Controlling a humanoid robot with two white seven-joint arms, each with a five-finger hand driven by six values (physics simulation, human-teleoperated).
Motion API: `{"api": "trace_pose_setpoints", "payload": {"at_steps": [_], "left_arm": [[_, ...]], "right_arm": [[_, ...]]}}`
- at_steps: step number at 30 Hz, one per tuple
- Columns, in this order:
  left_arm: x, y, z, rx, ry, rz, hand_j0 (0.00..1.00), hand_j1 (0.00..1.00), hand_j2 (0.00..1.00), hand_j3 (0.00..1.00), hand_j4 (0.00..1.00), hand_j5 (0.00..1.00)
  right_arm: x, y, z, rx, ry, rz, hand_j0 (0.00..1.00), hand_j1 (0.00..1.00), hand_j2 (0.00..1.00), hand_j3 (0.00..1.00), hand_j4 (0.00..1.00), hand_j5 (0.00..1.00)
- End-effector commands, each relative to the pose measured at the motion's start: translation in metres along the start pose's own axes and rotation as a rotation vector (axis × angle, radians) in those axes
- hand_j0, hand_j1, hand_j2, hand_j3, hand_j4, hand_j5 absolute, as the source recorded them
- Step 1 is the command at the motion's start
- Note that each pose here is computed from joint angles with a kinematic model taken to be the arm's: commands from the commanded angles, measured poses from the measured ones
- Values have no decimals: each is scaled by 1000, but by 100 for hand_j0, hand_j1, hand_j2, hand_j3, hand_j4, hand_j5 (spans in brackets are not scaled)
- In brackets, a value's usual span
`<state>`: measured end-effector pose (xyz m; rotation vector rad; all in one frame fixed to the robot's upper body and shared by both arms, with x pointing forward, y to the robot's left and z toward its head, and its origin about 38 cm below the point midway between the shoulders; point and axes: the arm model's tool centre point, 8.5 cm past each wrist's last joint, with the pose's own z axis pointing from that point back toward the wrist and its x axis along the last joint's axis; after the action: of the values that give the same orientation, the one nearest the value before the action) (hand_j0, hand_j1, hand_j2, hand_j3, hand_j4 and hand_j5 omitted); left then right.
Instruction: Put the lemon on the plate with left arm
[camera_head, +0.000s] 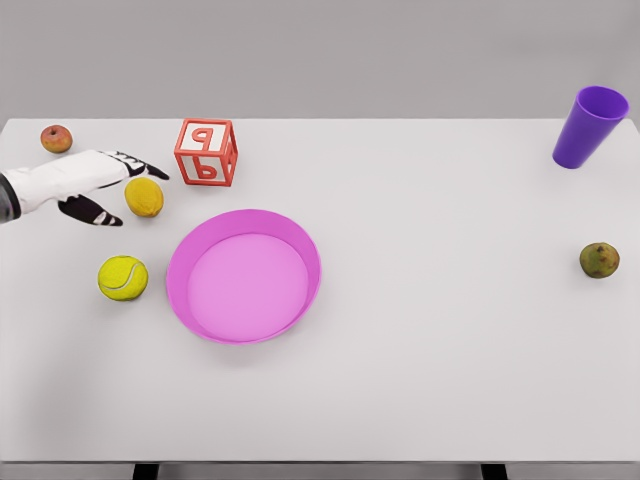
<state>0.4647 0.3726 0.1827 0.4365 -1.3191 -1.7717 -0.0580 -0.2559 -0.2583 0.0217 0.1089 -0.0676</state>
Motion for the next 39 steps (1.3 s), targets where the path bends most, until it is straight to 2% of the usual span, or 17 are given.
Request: {"api": "trace_pose_setpoints", "payload": {"at_steps": [1,10,17,19,23,39], "left_arm": [[-1,-2,-1,1,2,11,87,87,87,87,87,87],[-1,-5,-10,-2,4,24,87,87,87,87,87,87],[-9,-11,-8,-15,26,42,87,87,87,87,87,87],[-12,-8,-8,-10,33,46,87,87,87,87,87,87],[-10,-3,-11,-4,30,40,86,86,86,86,86,86],[-2,-6,-22,1,7,49,85,85,85,85,85,85]], "right_arm": [[0,0,0,0,1,0,100,100,100,100,100,100],[0,0,0,0,-1,0,100,100,100,100,100,100],[0,0,0,0,1,0,100,100,100,100,100,100],[0,0,0,0,1,-1,100,100,100,100,100,100],[0,0,0,0,1,0,100,100,100,100,100,100],[0,0,0,0,1,0,100,100,100,100,100,100]]}}
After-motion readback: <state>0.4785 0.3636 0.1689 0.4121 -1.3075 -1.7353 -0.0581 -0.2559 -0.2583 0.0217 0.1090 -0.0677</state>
